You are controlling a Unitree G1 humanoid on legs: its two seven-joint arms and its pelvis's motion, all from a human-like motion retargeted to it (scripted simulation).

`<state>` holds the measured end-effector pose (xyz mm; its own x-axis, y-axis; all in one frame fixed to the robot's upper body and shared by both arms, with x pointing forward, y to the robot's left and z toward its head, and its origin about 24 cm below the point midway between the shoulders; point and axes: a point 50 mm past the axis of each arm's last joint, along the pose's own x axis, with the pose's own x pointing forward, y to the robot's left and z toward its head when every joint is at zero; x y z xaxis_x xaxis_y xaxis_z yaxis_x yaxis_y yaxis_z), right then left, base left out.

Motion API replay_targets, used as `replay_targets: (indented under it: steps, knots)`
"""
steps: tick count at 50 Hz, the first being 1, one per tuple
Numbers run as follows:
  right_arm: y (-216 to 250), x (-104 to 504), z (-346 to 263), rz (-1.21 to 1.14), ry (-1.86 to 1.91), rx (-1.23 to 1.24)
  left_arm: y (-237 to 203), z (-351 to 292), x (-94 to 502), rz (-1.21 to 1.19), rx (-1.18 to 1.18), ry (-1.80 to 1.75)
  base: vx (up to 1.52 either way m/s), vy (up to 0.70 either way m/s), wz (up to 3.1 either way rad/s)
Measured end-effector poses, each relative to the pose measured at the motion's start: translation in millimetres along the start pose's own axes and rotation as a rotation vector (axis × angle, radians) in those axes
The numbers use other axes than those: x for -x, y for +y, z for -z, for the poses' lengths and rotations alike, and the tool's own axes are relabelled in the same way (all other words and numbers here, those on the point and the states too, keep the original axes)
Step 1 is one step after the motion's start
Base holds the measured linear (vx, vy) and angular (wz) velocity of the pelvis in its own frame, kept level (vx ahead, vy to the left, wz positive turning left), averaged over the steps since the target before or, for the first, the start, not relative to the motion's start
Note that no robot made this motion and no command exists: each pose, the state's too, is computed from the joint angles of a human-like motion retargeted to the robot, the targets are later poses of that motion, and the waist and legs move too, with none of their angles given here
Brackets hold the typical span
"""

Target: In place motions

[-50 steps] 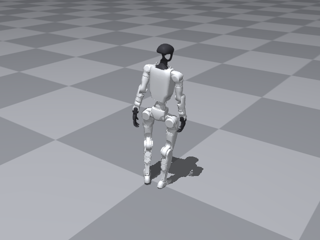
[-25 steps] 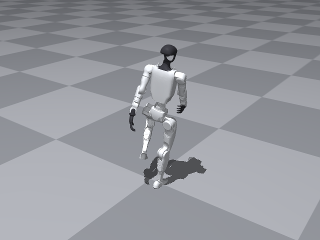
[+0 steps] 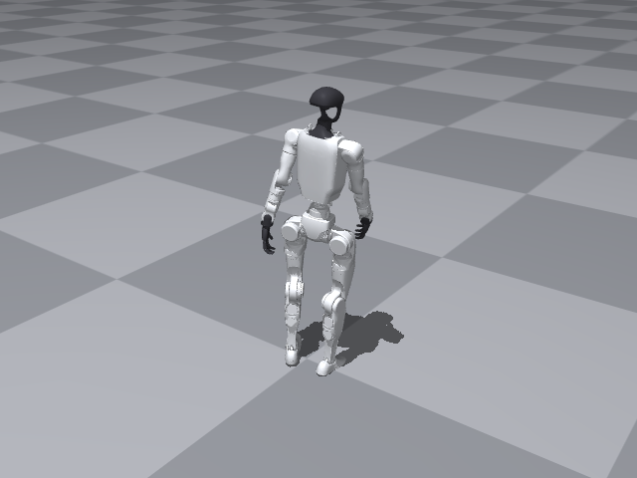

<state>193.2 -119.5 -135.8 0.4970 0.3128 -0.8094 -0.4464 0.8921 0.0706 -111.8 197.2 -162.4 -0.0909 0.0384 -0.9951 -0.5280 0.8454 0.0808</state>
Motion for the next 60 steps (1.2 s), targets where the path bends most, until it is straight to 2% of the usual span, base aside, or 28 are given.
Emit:
replay_targets:
  steps: [12, 21, 32, 38, 48, 60]
  knots:
    - [-9, 22, 71, 0.053, 0.186, -0.047, -21, -57, -6, 0.016, -0.033, -0.130, 0.08, 0.14, -0.21]
    - [-7, 66, 158, 0.123, 0.403, -0.183, -49, -112, -3, 0.081, -0.096, -0.283, 0.06, 0.12, -0.18]
    - [-16, 115, 214, 0.219, 0.622, -0.247, -101, -234, 38, 0.216, 0.092, -0.673, -0.13, 0.09, 0.18]
    - [-17, 134, 230, 0.276, 0.688, -0.305, -118, -270, 60, 0.283, 0.111, -0.799, -0.04, -0.01, 0.14]
    - [-10, 127, 227, 0.266, 0.654, -0.339, -109, -237, 41, 0.235, 0.024, -0.713, 0.09, -0.10, -0.31]
    - [-7, 69, 163, 0.144, 0.388, -0.256, -69, -119, -2, 0.077, -0.005, -0.323, 0.10, -0.14, -0.09]
